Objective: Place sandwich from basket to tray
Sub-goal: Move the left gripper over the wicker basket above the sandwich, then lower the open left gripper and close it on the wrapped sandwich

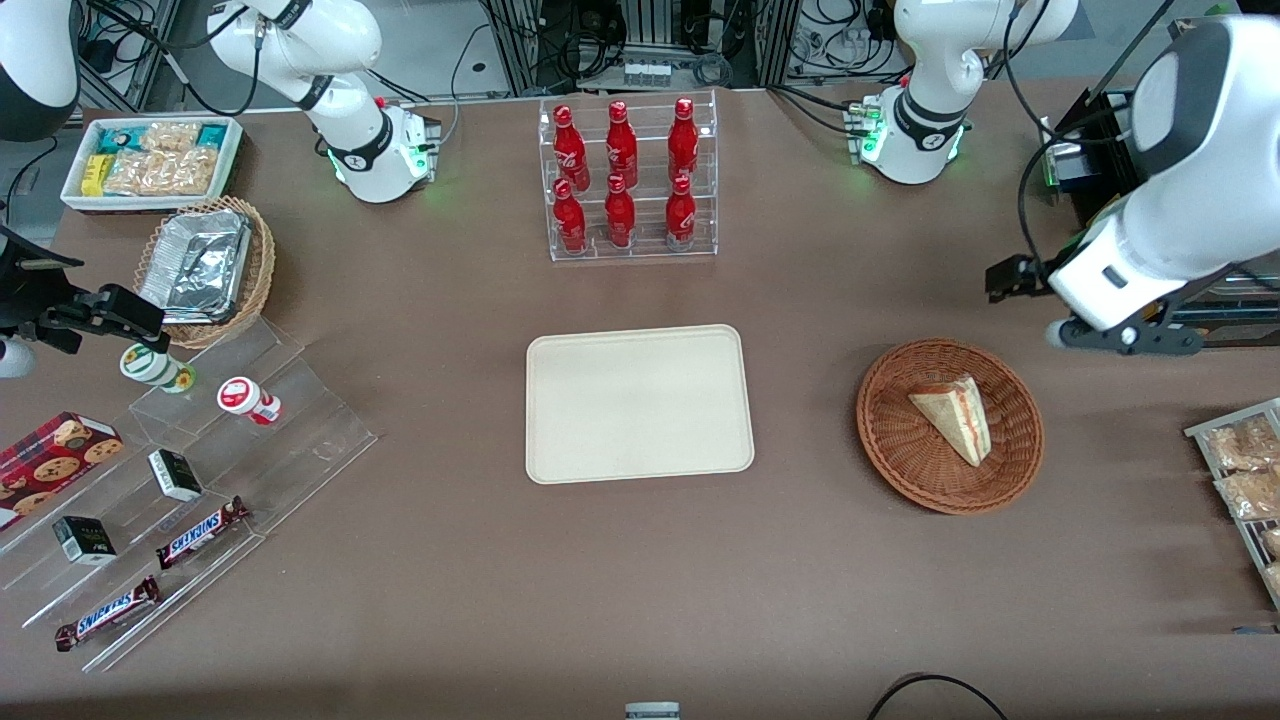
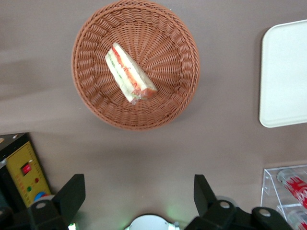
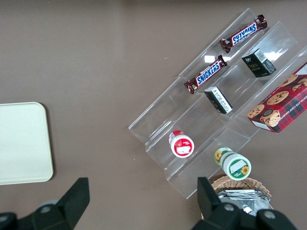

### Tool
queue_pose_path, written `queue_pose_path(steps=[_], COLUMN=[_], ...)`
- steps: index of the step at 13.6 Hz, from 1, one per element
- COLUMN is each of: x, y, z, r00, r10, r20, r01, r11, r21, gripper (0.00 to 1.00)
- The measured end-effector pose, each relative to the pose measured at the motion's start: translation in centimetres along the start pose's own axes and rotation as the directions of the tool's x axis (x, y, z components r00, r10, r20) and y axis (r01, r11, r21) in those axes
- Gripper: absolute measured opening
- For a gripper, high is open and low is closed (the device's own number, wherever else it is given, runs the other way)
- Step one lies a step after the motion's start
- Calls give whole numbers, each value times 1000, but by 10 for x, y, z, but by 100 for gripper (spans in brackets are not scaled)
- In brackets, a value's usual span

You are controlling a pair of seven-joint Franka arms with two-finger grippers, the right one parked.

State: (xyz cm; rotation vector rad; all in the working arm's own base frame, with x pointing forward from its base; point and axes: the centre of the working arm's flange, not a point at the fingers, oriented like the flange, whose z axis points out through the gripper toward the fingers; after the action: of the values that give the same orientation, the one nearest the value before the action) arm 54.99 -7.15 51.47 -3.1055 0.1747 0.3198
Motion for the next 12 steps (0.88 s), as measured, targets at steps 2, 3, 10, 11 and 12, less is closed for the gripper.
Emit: queue_pose_path(steps=[2,3,10,11,12], x=[11,15,32,34,34], y=[0,0,-19,-21,-24], z=[38,53,140,148,154], r00=[1000,1000,996,996,995], r10=[0,0,-34,-40,-52], r20=[-15,-23,-81,-82,-80], r01=[0,0,34,39,51], r11=[1000,1000,999,999,999], r21=[-1,-2,-10,-11,-12], gripper=[100,100,100,100,100])
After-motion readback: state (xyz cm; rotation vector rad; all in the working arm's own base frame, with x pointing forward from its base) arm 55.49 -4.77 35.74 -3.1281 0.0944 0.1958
